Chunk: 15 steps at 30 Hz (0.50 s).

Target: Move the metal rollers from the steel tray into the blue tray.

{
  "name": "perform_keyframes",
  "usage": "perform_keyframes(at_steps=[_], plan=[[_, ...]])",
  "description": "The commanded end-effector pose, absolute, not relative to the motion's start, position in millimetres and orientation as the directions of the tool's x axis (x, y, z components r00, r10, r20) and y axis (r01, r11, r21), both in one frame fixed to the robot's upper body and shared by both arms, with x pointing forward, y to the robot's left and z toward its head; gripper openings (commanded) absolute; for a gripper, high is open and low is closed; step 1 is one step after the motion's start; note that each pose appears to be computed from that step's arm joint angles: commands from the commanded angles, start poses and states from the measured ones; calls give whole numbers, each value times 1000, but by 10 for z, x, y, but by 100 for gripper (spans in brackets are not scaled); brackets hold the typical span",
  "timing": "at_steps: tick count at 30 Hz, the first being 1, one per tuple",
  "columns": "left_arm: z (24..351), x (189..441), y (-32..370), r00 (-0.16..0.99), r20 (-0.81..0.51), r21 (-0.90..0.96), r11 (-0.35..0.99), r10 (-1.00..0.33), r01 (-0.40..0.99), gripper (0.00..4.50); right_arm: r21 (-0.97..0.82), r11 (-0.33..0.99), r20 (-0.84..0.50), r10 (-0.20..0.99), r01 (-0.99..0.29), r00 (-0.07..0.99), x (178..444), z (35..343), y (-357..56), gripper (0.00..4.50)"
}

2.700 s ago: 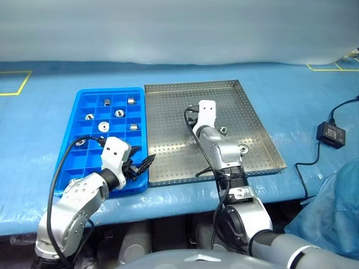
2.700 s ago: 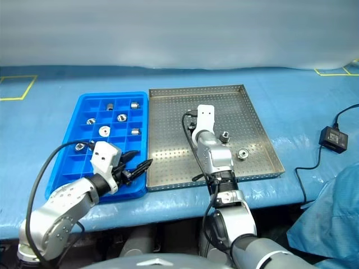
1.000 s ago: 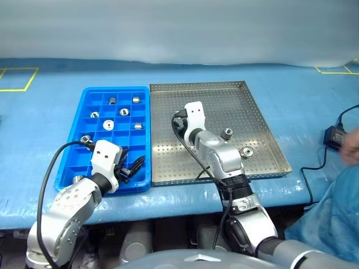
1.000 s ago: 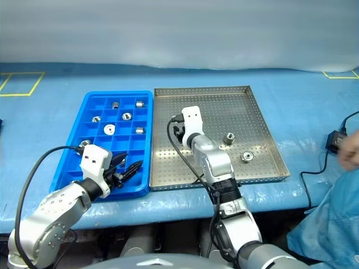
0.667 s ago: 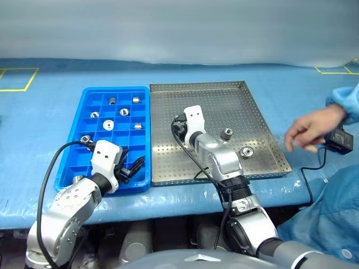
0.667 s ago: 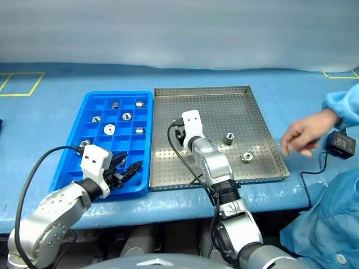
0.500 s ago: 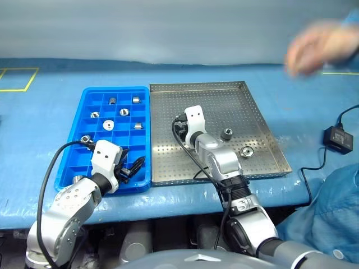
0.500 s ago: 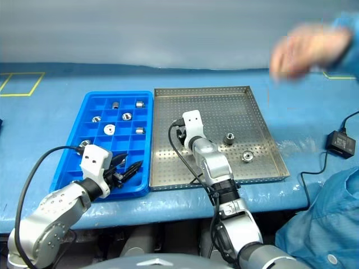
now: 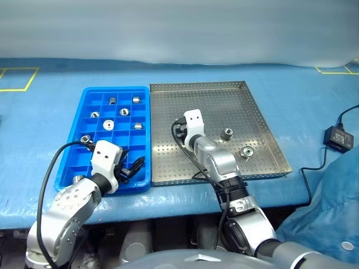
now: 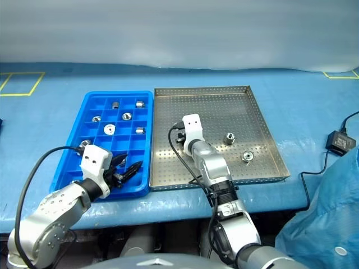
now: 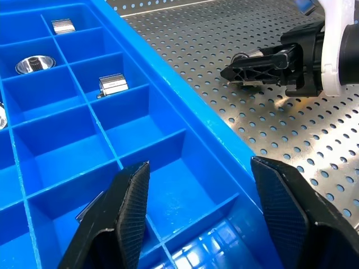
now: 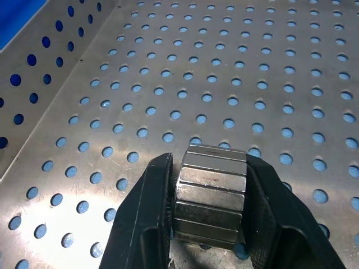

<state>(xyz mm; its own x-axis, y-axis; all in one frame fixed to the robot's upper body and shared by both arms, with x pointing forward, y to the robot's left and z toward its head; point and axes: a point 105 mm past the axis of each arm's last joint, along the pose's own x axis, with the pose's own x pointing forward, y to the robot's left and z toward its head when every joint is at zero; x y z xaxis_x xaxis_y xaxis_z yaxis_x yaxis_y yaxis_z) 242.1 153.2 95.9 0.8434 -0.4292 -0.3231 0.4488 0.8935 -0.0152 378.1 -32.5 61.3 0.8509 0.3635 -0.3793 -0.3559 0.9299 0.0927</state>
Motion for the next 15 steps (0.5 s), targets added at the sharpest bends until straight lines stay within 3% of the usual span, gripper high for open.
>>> perform_keyframes(at_steps=[1, 7, 15], plan=[[1095, 2371, 1526, 860, -281, 10, 895, -426, 447, 313, 143, 887, -218, 460, -438, 861, 3781, 1078, -147, 129], [1106, 2273, 1652, 894, -282, 26, 929, -347, 369, 313, 176, 706, -65, 704, -686, 707, 3555, 1595, 329, 129], [1102, 2137, 1836, 929, -283, 39, 965, -238, 259, 313, 173, 592, -91, 805, -787, 586, 3515, 1506, 812, 129]])
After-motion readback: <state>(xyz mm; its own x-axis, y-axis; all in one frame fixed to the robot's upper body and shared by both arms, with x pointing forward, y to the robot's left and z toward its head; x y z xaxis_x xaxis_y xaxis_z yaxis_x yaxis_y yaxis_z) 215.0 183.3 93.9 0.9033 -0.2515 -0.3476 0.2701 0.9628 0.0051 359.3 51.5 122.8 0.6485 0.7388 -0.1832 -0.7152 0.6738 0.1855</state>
